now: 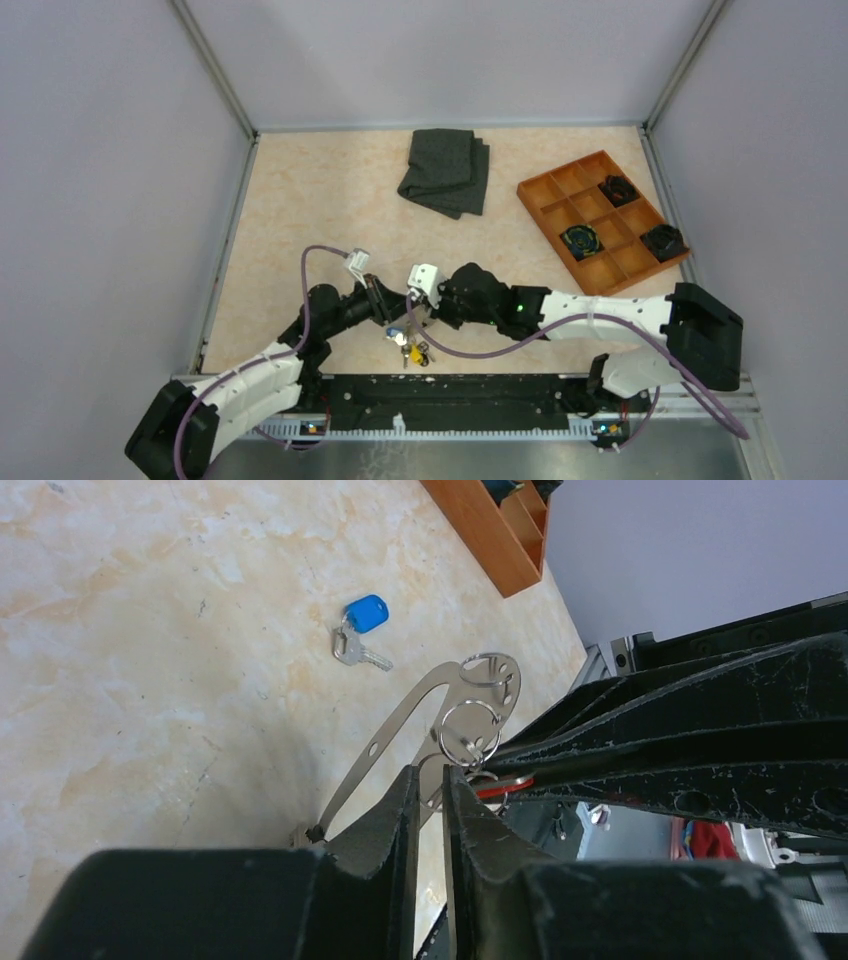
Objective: Remove the keys from the keyring
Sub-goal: Remove the key from the keyring.
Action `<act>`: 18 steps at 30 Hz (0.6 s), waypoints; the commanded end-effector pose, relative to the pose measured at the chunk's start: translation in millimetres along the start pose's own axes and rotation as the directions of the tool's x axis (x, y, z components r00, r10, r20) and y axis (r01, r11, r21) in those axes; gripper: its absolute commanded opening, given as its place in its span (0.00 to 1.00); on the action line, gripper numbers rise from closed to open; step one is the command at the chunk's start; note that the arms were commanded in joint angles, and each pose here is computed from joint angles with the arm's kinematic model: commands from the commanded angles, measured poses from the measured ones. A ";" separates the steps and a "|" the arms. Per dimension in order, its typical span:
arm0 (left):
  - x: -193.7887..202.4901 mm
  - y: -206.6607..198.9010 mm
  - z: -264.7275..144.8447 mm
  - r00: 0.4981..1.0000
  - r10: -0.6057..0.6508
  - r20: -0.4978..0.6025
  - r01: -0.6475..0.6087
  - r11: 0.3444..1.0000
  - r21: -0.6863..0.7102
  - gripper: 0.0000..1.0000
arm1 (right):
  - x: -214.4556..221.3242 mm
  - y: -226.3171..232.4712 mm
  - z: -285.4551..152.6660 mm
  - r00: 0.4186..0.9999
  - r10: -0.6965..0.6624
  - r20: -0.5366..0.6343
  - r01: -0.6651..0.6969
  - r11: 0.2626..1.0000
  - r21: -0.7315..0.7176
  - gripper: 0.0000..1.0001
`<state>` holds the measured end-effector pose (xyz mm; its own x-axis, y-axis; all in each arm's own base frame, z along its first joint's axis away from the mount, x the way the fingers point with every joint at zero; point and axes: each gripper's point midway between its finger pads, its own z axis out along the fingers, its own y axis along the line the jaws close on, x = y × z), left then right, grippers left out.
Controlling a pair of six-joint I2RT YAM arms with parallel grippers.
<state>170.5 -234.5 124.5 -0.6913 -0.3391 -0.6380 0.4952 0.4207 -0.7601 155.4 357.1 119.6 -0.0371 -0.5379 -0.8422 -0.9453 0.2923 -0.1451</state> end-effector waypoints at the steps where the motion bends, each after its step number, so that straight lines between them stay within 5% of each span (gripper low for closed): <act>1: -12.1 -14.5 6.2 1.000 0.001 0.028 -0.003 0.999 0.051 0.18 | 12.6 -15.0 -12.5 0.997 0.054 -0.050 -0.049 0.994 0.096 0.00; 10: -6.3 -21.8 23.6 1.000 0.014 0.024 -0.016 0.998 0.056 0.13 | 43.8 -34.9 -15.5 0.989 0.108 -0.106 -0.078 0.965 0.250 0.00; 18: -1.2 -22.1 41.1 0.999 0.044 0.015 -0.044 0.999 0.021 0.11 | 44.4 -44.4 -6.8 0.999 0.021 -0.024 -0.013 0.957 0.290 0.00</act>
<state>163.4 -268.5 107.6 -0.7399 -0.2717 -0.6154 0.4768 0.4334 -0.7647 181.6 308.5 79.1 -0.1305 -0.6065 -0.7843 -0.8367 0.4918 -0.2411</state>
